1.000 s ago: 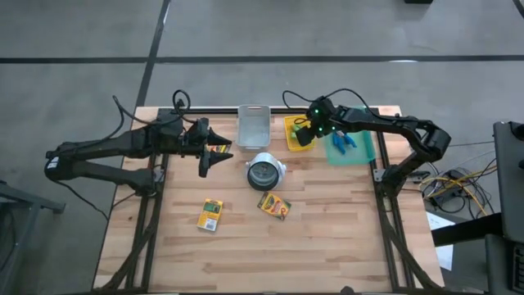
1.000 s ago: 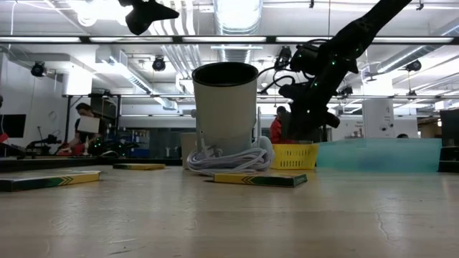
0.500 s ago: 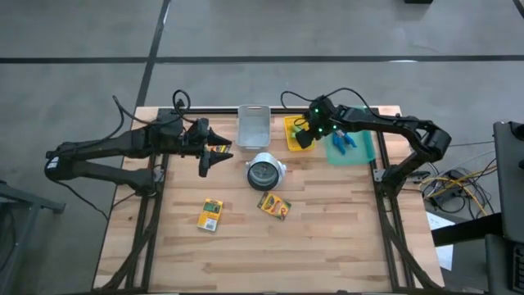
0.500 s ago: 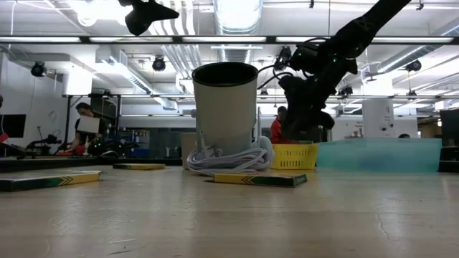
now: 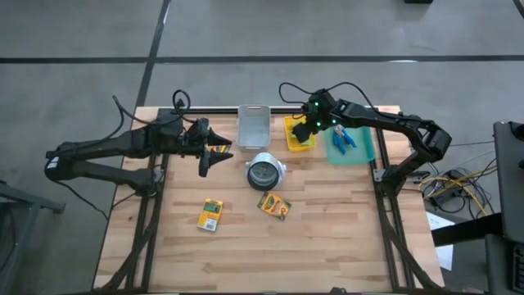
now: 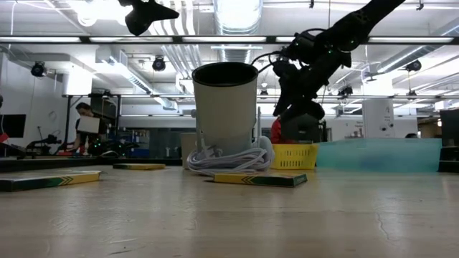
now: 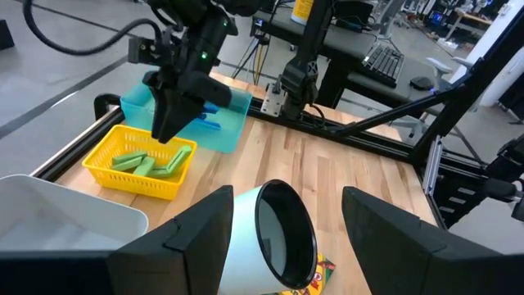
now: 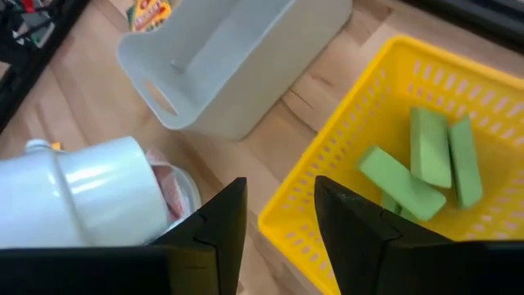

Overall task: Pick & Place School Supplies
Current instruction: Put the pack of crayon into the gray bin

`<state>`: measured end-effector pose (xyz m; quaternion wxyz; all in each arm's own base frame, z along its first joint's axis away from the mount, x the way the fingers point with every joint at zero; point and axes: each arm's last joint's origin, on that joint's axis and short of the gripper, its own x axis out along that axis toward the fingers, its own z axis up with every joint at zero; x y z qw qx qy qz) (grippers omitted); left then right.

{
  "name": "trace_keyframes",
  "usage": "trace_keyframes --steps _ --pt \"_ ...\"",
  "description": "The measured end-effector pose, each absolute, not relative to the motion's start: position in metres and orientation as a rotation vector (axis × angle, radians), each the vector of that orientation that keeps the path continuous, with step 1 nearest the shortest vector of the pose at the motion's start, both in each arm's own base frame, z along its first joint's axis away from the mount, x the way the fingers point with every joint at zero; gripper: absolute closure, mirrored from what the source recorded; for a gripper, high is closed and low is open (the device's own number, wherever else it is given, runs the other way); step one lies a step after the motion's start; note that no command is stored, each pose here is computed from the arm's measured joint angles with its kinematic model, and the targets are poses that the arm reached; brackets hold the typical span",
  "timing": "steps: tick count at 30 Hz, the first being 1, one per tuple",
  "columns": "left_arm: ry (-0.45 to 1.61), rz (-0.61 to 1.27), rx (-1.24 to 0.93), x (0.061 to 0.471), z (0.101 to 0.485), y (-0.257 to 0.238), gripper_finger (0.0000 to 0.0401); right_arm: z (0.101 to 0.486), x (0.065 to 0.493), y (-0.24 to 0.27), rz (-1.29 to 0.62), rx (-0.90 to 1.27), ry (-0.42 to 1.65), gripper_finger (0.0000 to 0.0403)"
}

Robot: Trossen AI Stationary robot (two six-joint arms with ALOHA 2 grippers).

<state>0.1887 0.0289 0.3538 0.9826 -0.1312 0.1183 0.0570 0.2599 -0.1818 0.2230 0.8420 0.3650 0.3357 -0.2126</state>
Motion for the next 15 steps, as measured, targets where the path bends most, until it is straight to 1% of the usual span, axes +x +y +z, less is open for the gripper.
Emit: trace_keyframes --steps 7,15 --pt "0.238 0.115 -0.264 0.1887 0.3538 0.0289 0.0167 0.2317 0.2631 -0.1841 -0.445 0.759 0.684 0.0271" --pt "0.238 0.115 -0.264 0.1887 0.3538 0.0289 0.0167 0.2327 0.2634 -0.1843 -0.445 0.757 0.68 0.0264"
